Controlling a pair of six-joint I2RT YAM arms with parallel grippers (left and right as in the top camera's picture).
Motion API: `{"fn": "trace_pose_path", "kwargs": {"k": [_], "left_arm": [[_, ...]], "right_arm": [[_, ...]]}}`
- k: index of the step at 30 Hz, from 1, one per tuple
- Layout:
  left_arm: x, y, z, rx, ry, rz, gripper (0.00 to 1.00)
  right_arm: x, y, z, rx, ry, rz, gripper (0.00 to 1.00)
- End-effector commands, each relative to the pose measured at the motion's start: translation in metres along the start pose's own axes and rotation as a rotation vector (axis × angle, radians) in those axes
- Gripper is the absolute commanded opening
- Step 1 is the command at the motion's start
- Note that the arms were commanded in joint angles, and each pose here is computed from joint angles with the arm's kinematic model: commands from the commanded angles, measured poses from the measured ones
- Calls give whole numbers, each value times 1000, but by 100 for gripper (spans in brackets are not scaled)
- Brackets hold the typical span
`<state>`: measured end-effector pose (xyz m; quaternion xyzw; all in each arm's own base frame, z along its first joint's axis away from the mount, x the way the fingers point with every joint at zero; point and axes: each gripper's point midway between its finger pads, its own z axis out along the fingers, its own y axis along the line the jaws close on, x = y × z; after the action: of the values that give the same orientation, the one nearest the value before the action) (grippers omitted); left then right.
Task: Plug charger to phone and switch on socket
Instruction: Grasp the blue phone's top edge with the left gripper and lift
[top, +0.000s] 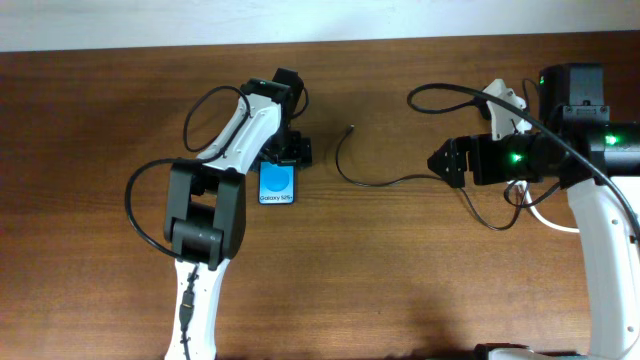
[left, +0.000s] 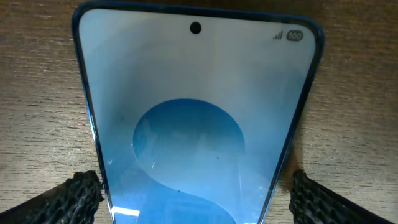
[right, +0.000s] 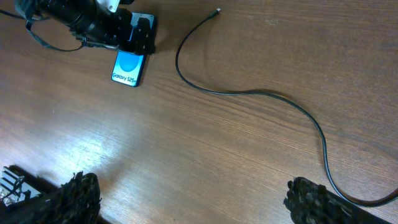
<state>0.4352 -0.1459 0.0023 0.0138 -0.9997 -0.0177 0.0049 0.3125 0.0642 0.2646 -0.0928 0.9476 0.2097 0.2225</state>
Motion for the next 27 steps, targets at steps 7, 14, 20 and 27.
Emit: {"fn": "trace_pose_path", "kwargs": {"k": [7, 14, 20, 27], "left_arm": [[11, 0, 33, 2, 86, 153, 99], [16, 2, 33, -4, 105, 148, 83], [14, 1, 30, -4, 102, 119, 70], [-7, -5, -8, 16, 36, 118, 70]], "right_arm": [[-5, 5, -4, -9, -18, -25, 98], [-5, 5, -4, -9, -17, -25, 98], [-5, 4, -4, -1, -17, -26, 98], [-5, 4, -4, -1, -18, -26, 98]]}}
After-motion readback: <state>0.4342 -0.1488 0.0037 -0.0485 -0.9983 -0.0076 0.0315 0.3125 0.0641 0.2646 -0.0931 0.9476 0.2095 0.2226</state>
